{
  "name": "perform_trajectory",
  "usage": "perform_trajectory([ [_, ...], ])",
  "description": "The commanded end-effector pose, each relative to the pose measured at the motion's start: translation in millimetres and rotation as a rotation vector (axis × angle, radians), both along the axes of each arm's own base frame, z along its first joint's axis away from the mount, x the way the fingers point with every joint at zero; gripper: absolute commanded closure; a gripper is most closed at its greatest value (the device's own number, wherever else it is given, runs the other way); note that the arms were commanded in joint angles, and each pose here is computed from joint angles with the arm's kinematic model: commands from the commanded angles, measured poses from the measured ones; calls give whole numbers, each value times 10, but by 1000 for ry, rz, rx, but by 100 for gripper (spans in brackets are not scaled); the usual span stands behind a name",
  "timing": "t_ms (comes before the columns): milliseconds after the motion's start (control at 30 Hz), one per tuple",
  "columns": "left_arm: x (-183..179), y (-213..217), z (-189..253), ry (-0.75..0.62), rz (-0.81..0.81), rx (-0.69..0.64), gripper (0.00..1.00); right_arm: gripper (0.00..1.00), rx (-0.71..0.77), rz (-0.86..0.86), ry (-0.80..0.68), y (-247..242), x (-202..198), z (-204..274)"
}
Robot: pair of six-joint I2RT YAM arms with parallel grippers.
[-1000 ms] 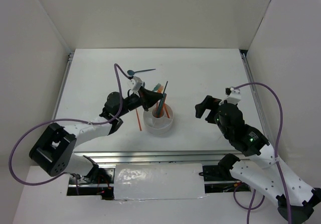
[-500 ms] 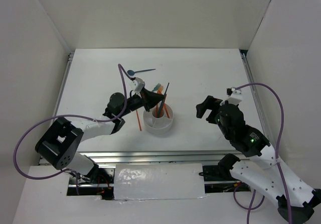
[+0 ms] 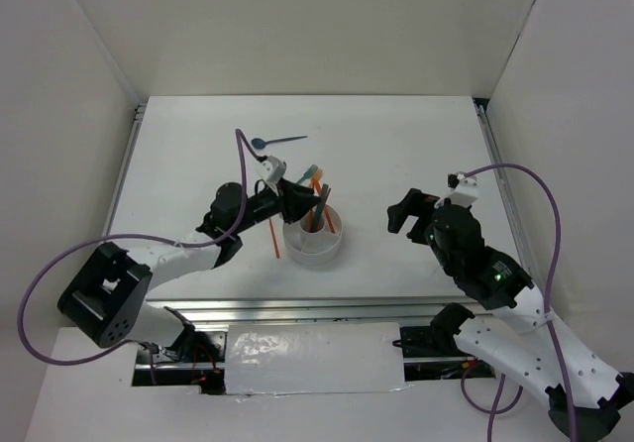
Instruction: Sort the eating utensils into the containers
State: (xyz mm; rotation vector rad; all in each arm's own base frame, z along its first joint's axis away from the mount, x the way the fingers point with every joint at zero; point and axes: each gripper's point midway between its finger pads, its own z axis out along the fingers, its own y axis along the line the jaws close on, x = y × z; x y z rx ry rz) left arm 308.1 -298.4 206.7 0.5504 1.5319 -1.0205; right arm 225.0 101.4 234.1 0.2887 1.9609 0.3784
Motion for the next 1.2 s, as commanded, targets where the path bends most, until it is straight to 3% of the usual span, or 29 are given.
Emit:
perform_trajectory([
  [0,6,87,371,-104,38,-8,53,0,16,-4,-22,15,14,108],
  [67,-19,191,625,-137,78,-18,59,0,18,-4,-24,15,14,122],
  [133,99,447,735,-115,236,29,65,0,19,-5,-28,10,10,133],
  [200,322,863,615,-35,492,116,64,0,18,-4,-31,5,7,138],
  [233,386,1051,588,-2,594,126,60,0,24,1,-35,20,7,147],
  [267,430,1228,547,33,684,140,39,0,25,2,-37,20,10,146],
  [300,514,1544,429,120,818,165,30,0,28,4,-38,28,9,149],
  [367,679,1767,342,205,901,224,25,0,32,14,-35,60,22,135],
  [433,718,1851,-180,390,922,406,30,0,36,24,-33,93,37,147],
  [500,784,1933,-263,512,984,477,34,0,36,30,-34,110,40,166],
  [533,833,1930,-539,591,992,545,37,0,36,31,-34,111,40,183],
  [633,874,1853,-804,695,983,572,42,0,33,15,-39,58,18,200],
  [767,716,1685,-1128,784,946,507,46,0,31,0,-38,1,-20,142],
  [933,580,1583,-1366,827,964,497,34,0,32,1,-14,9,-39,57],
  [1167,492,1396,-1510,872,924,427,36,0,32,9,-24,55,9,112],
])
